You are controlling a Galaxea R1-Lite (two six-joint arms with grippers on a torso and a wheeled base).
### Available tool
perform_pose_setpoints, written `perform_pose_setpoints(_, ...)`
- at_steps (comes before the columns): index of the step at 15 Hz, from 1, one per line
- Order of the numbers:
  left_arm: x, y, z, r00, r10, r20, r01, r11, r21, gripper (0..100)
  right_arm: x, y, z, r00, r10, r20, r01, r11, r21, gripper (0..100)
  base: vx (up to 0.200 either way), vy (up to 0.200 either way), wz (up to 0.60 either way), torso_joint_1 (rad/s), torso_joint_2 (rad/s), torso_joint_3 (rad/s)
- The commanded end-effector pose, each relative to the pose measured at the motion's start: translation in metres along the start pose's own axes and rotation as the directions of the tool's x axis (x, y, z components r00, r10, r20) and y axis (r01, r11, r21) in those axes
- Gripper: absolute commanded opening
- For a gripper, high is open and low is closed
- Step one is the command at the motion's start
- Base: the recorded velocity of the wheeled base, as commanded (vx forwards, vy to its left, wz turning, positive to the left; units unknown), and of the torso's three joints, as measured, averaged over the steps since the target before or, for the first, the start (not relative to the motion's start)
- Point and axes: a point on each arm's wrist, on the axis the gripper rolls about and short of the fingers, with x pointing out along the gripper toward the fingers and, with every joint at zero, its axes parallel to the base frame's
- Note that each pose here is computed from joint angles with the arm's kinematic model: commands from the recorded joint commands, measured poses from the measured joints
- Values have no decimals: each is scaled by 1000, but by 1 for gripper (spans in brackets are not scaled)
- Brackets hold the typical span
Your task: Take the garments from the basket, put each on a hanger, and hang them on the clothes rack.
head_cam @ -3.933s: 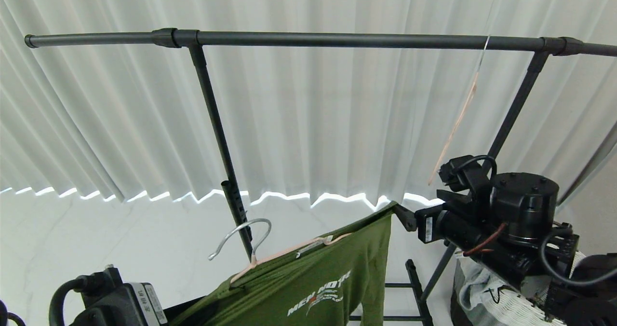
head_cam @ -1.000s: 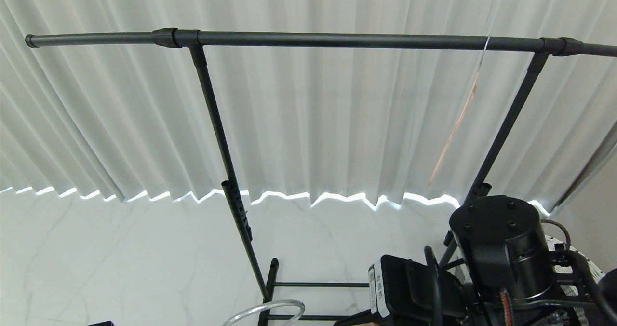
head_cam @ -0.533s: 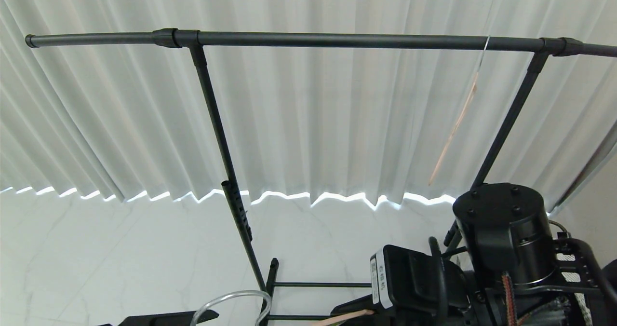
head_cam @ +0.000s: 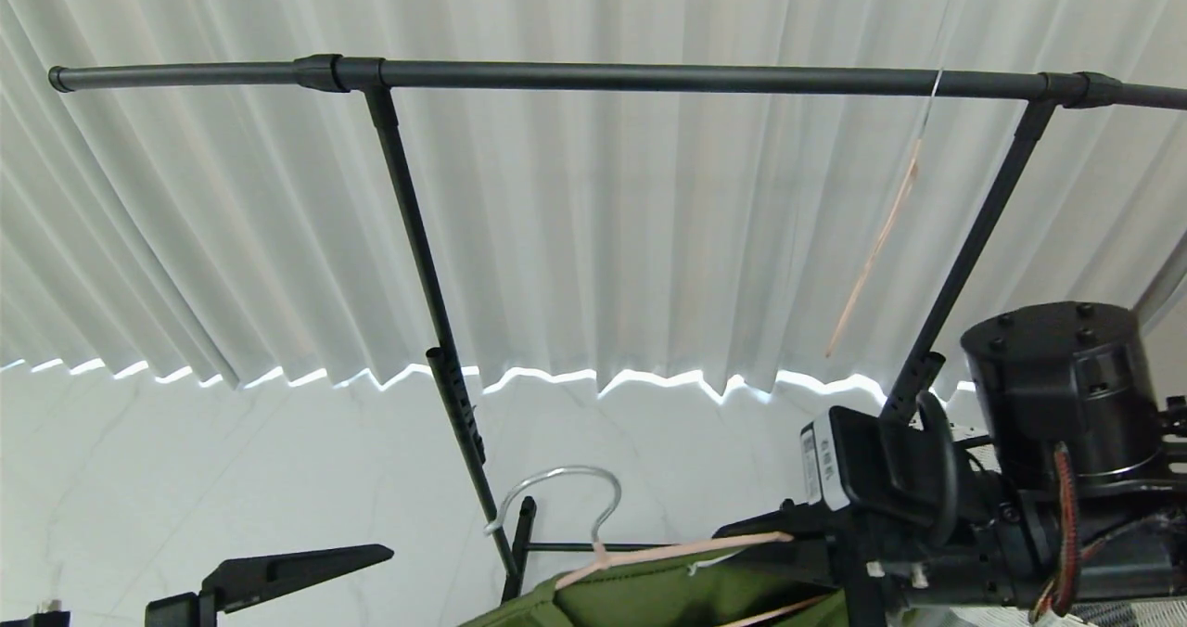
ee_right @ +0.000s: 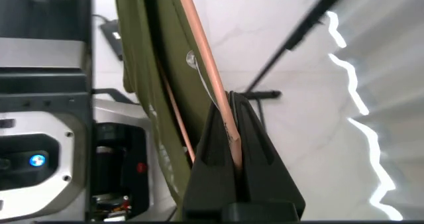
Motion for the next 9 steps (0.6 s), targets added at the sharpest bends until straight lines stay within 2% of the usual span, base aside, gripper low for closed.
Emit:
perform_pose_setpoints(1, -2, 5, -13, 994, 82, -71, -85, 996, -38, 100, -23, -8, 2, 996, -78, 32, 78, 997, 6, 0, 0, 0, 0, 0, 0, 0)
perform_pose_setpoints(6, -2, -7, -46, 974, 72, -215, -94, 991, -94, 100, -47, -13, 5, 986, -156, 61, 156, 988, 16, 0, 0, 0, 0, 0, 0, 0)
perform_pose_setpoints(9, 2, -1, -54, 951, 104, -292, -149, 979, -136, 100, -53, -11, 8, 983, -165, 79, 165, 986, 9, 0, 0, 0, 0, 0, 0, 0)
